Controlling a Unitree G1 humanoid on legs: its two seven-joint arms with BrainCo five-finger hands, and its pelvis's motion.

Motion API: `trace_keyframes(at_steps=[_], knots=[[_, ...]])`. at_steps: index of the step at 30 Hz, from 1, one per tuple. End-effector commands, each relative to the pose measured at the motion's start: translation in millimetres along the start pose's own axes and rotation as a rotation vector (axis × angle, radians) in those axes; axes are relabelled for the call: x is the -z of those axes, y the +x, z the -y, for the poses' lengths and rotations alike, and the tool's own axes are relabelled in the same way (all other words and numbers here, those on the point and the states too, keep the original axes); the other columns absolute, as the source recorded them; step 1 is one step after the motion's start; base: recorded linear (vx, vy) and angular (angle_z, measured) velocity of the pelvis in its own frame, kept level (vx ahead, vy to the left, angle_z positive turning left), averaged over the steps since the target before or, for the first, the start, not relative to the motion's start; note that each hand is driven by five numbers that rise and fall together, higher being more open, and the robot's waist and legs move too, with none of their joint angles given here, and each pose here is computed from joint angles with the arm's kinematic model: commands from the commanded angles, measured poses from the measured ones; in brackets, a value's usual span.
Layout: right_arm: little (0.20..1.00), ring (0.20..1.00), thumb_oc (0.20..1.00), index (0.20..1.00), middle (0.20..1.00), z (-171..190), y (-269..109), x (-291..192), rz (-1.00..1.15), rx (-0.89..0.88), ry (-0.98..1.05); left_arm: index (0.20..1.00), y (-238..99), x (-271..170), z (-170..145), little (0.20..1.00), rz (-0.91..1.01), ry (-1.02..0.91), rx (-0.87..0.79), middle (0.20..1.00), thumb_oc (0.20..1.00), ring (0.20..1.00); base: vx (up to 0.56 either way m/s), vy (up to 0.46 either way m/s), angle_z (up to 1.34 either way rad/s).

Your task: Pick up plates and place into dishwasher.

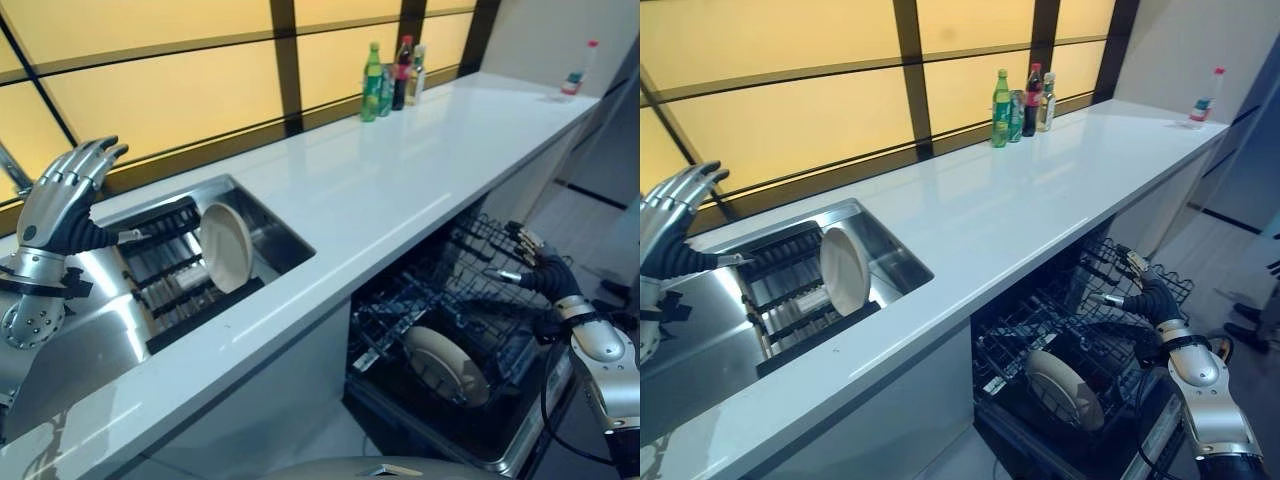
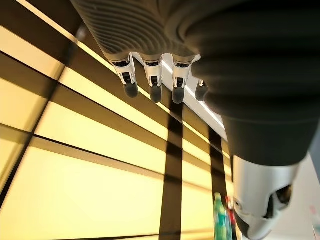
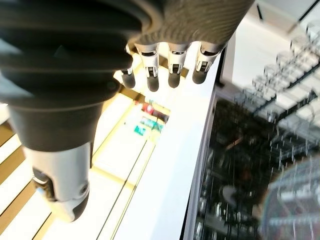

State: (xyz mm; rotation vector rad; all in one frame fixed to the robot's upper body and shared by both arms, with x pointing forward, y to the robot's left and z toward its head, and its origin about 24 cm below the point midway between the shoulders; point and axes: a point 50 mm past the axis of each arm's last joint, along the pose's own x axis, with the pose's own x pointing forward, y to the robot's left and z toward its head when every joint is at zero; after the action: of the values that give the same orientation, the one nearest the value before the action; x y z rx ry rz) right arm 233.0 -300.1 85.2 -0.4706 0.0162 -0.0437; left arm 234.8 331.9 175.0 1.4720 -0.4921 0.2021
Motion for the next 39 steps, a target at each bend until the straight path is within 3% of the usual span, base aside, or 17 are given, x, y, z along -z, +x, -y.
trace_keyframes(at_steps=[1, 10, 24, 39], knots=[[1.000, 1.000, 1.000, 1.000, 1.000, 12, 5, -28, 0.133, 0.002, -0.036, 1.000, 10, 4, -10, 1.000, 0.056, 0.114, -0.056, 1.000, 1.000, 1.000, 0.15, 0.145, -0.19], [1.000, 1.000, 1.000, 1.000, 1.000, 17, -5, -18, 0.084, -0.023, -0.029, 1.000, 13, 2, -3, 1.000, 0.110, 0.214, -0.038, 1.000, 1.000, 1.000, 0.12, 0.144, -0.12], [1.000, 1.000, 1.000, 1.000, 1.000, 23, 4, -26, 0.113, -0.056, -0.062, 1.000, 28, -8, 15, 1.000, 0.283, 0.357, 0.216, 1.000, 1.000, 1.000, 0.06, 0.125, -0.06], [1.000, 1.000, 1.000, 1.000, 1.000, 24, 0, -21, 0.078, -0.078, -0.067, 1.000, 10, 21, 24, 1.000, 0.187, 0.489, 0.303, 1.000, 1.000, 1.000, 0.07, 0.055, -0.09]])
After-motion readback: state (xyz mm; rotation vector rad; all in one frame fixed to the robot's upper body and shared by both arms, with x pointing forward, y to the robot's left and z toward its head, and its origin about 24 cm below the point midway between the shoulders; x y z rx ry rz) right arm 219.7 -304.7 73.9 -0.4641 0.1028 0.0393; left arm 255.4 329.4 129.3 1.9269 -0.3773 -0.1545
